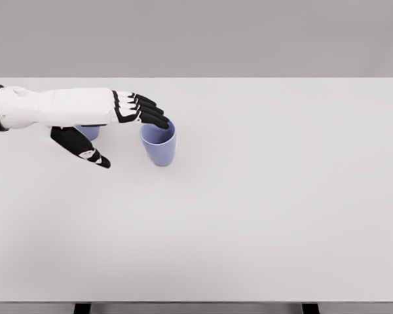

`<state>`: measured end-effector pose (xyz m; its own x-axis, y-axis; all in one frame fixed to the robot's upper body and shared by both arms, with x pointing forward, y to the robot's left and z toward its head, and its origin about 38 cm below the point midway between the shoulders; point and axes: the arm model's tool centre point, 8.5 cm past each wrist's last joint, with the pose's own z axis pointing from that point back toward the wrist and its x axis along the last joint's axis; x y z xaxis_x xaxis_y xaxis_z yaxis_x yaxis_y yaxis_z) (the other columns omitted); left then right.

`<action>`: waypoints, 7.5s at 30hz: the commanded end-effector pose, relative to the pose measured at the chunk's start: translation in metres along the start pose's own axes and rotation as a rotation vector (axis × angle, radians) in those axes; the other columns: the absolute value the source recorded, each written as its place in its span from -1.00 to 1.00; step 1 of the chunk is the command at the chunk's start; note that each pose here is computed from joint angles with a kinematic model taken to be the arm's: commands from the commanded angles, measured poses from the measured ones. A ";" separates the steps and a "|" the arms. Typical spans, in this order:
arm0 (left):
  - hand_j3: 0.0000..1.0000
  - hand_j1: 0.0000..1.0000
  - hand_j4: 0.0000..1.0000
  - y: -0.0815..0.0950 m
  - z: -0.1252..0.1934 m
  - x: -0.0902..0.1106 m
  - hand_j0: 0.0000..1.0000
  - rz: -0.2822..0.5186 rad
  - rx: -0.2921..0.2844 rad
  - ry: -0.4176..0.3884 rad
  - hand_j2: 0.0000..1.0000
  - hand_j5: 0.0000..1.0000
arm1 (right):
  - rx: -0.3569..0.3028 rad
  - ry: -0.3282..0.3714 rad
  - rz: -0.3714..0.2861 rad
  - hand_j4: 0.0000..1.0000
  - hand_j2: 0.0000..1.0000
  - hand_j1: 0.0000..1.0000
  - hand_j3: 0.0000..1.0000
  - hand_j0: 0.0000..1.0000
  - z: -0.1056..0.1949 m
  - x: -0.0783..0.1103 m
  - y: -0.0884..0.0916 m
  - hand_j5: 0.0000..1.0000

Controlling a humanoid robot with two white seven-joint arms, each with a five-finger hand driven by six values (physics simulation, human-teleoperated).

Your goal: Place the right cup on the left cup with left arm

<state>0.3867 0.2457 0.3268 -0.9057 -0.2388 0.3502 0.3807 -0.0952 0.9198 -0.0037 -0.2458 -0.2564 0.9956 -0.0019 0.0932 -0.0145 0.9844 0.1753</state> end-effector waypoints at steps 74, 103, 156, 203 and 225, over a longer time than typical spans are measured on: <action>0.04 0.04 0.04 -0.063 -0.080 -0.119 0.04 0.098 -0.098 0.209 0.04 0.04 | 0.000 0.018 -0.004 1.00 1.00 1.00 1.00 1.00 0.001 -0.010 0.000 1.00; 0.05 0.05 0.05 0.034 0.103 -0.106 0.05 0.050 0.072 0.468 0.05 0.05 | 0.000 0.018 -0.004 1.00 1.00 1.00 1.00 1.00 0.001 -0.010 0.000 1.00; 0.06 0.06 0.06 0.010 0.106 -0.138 0.06 0.140 0.088 0.529 0.06 0.06 | 0.000 0.017 -0.004 1.00 1.00 1.00 1.00 1.00 0.001 -0.009 0.000 1.00; 0.09 0.09 0.09 -0.002 0.103 -0.145 0.09 0.156 0.070 0.544 0.09 0.09 | 0.000 0.017 -0.004 1.00 1.00 1.00 1.00 1.00 0.001 -0.009 0.000 1.00; 0.73 0.73 0.73 -0.001 0.106 -0.147 0.73 0.159 0.076 0.554 0.73 0.73 | 0.000 0.017 -0.004 1.00 1.00 1.00 1.00 1.00 0.001 -0.009 0.000 1.00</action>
<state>0.4992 0.3825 0.2917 -0.5993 -0.7160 0.3582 0.4729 0.0444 0.8800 -0.0133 -0.2457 -0.2560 0.9972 -0.0028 0.0743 -0.0103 0.9844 0.1754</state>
